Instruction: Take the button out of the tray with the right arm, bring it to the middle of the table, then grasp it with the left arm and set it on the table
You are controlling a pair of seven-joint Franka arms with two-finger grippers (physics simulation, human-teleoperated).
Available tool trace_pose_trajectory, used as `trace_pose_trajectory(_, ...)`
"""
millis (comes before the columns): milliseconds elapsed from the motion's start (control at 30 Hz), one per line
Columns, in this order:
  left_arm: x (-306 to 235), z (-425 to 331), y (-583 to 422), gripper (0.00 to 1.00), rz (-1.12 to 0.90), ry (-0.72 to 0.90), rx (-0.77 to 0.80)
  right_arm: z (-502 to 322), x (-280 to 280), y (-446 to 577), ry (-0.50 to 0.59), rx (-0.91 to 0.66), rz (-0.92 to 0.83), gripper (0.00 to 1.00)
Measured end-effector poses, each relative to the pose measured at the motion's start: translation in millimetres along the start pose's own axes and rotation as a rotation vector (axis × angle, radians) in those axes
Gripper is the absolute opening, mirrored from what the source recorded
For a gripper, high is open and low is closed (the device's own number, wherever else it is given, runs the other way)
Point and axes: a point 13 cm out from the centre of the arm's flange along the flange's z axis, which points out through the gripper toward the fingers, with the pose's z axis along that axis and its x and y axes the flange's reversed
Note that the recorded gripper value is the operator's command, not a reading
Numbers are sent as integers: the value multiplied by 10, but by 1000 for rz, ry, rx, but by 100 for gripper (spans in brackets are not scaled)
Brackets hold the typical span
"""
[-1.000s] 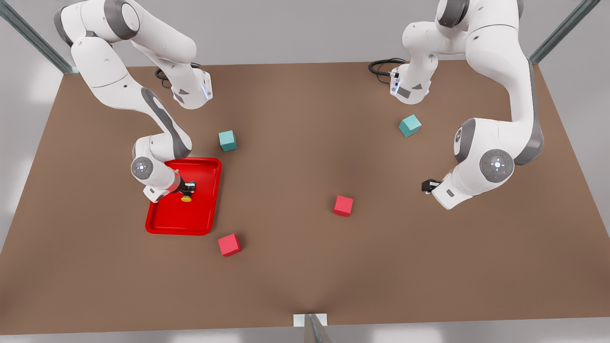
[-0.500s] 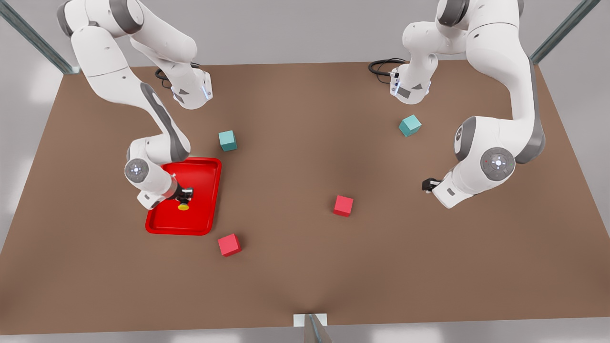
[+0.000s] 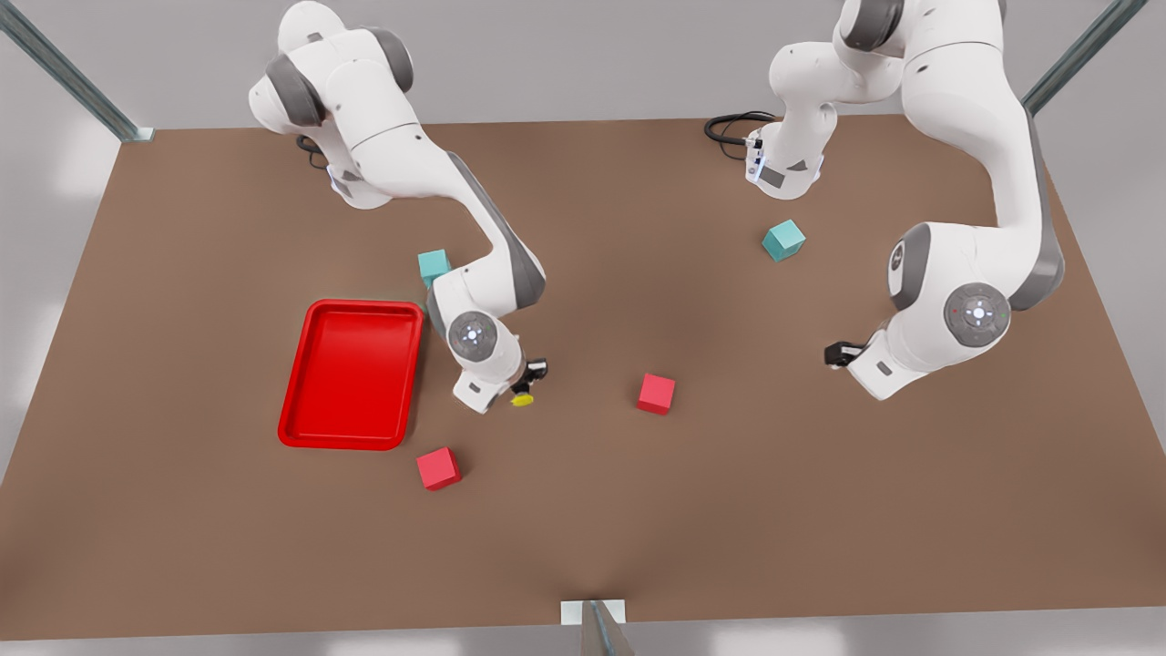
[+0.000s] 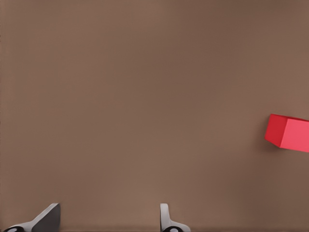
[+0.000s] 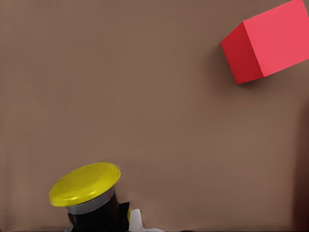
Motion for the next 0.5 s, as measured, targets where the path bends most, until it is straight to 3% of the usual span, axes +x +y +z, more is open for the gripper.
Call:
trace_pose_trajectory(167,22,-25,32,100,-3,4,-3,361,-150,543,33,-10,24,42)
trace_pose_trajectory(500,270,-323,96,100,-8,45,-19,449,809,1806,157,-85,34,42)
